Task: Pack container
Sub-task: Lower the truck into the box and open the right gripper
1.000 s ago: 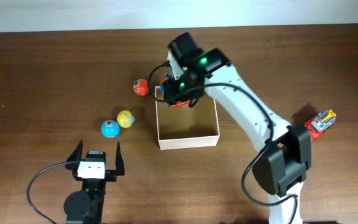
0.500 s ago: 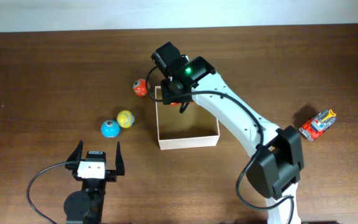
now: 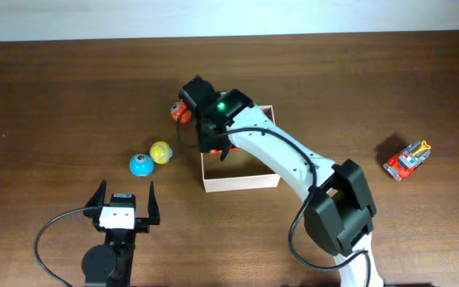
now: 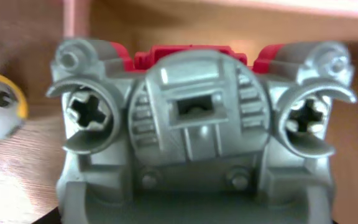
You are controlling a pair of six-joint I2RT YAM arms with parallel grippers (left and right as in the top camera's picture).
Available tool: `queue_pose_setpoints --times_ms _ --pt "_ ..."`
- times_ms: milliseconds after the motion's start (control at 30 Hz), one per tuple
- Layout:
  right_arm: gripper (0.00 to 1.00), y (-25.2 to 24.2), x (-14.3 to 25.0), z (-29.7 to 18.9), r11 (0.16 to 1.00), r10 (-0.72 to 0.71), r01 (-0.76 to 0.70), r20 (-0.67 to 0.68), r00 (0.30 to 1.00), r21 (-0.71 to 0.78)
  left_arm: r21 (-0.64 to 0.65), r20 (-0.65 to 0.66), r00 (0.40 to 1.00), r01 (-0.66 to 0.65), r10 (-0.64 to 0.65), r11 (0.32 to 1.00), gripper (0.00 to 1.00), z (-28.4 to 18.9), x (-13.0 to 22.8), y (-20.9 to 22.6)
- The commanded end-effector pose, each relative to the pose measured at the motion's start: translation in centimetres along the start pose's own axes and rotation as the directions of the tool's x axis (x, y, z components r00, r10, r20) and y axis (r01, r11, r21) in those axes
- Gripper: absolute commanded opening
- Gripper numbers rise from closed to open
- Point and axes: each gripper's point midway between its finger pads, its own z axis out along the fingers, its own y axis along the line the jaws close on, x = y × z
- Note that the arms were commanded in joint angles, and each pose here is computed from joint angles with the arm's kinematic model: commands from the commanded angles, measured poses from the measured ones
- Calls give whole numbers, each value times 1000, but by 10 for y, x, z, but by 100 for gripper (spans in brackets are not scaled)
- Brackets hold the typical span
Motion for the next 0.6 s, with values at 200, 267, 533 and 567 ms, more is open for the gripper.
queue_pose_setpoints --times_ms 200,267,533,567 --pt "53 -3 3 17 999 34 -34 11 999 17 5 2 1000 -16 15 1000 99 0 1 -1" --pt "53 0 -2 17 1000 30 -30 33 999 3 5 2 1000 -16 15 1000 99 0 1 -1" --pt "53 4 -16 16 999 30 -29 88 996 -14 5 2 1000 -16 15 1000 99 0 1 -1" --pt "54 5 -16 16 999 31 -30 90 996 -15 5 2 1000 -16 15 1000 99 0 1 0"
